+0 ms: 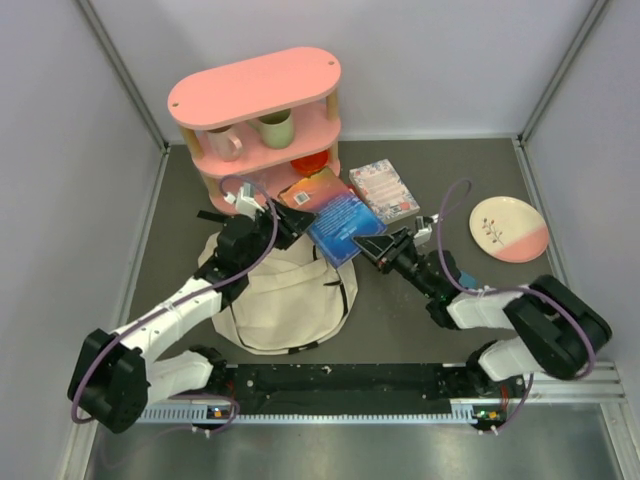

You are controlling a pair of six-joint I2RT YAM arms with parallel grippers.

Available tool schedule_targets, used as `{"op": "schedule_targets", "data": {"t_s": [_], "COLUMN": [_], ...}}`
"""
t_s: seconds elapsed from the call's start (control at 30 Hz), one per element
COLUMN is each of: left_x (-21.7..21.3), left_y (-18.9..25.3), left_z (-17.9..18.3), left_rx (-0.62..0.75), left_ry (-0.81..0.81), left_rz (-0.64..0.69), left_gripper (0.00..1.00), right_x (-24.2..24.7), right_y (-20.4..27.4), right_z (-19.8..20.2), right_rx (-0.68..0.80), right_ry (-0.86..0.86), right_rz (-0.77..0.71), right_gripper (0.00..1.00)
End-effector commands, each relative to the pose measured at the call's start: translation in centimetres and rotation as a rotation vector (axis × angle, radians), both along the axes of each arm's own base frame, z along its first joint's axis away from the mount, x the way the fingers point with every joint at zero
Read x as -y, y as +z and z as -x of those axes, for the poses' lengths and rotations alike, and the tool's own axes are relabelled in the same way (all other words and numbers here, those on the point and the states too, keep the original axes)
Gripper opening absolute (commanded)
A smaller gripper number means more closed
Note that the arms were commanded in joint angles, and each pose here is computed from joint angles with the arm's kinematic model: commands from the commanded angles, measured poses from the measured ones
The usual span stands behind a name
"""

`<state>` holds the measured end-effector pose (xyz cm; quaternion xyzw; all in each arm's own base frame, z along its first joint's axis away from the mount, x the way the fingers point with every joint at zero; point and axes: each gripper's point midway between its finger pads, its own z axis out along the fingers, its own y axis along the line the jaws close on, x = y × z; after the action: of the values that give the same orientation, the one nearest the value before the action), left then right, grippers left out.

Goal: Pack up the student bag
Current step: Pick up the book from the center of the board.

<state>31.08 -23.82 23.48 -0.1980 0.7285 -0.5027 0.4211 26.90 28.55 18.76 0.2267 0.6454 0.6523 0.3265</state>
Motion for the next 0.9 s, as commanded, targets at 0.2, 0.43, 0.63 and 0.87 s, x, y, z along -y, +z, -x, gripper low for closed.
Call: {"op": "schedule_targets", "data": {"t_s": [0.2,0.43,0.63,0.87], "left_x": [4.0,5.8,5.6,2.6], "left_y": [8.4,9.5,9.7,9.8], "left_z": [2.1,2.7,2.5,0.4], "left_rx": [0.364,0.432,0.454,0.350], "left_ry": [-0.270,-0.389,-0.384,-0.170], "left_rz": [0.063,0.123,0.108,0.213], "left_gripper": [0.76,0.75,0.02,0.00], "right_x": [-0.4,0.6,0.6,3.5], "right_y": [7.4,7.6,7.8,6.2], "right_z": [4.4,4.8,5.4,3.1], "right_rx": [0.332,0.348,0.362,0.173], "right_ry": [0.207,0.295,0.385,0.124], "right_rz": [0.218,0.222,0.217,0.244], "right_gripper": [0.09,0.04,0.06,0.85]}}
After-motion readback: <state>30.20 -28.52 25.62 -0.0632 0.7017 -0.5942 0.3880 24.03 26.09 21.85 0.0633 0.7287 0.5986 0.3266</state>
